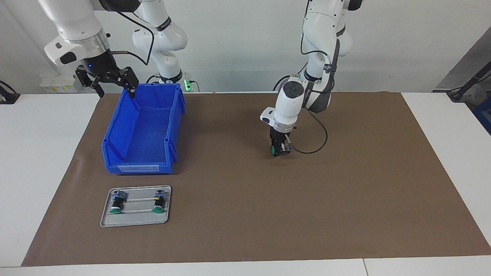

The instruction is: Place and press button with both arms

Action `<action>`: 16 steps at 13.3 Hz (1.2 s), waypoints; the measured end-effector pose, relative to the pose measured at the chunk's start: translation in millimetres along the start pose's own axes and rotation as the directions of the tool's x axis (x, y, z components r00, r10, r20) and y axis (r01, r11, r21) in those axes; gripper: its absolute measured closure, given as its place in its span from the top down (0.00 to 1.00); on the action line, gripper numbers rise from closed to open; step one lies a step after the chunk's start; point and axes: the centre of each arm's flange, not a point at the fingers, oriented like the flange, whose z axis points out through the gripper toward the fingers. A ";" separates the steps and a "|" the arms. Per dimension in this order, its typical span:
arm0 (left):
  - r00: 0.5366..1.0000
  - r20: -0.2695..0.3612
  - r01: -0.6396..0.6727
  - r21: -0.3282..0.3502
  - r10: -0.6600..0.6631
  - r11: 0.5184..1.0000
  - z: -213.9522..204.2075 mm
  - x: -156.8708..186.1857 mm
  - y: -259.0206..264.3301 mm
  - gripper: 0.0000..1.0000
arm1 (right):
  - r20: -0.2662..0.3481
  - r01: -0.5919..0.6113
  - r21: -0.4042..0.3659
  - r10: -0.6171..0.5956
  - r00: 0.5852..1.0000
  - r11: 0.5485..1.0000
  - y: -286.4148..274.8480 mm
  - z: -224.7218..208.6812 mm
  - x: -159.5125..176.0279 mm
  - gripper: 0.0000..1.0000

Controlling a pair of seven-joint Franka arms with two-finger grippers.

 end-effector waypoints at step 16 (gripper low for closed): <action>0.938 -0.300 0.147 -0.106 -0.172 0.984 -48.9 -60.6 -75.2 0.38 | 0.000 0.000 0.000 0.000 1.000 1.000 0.0 0.0 0.0 1.00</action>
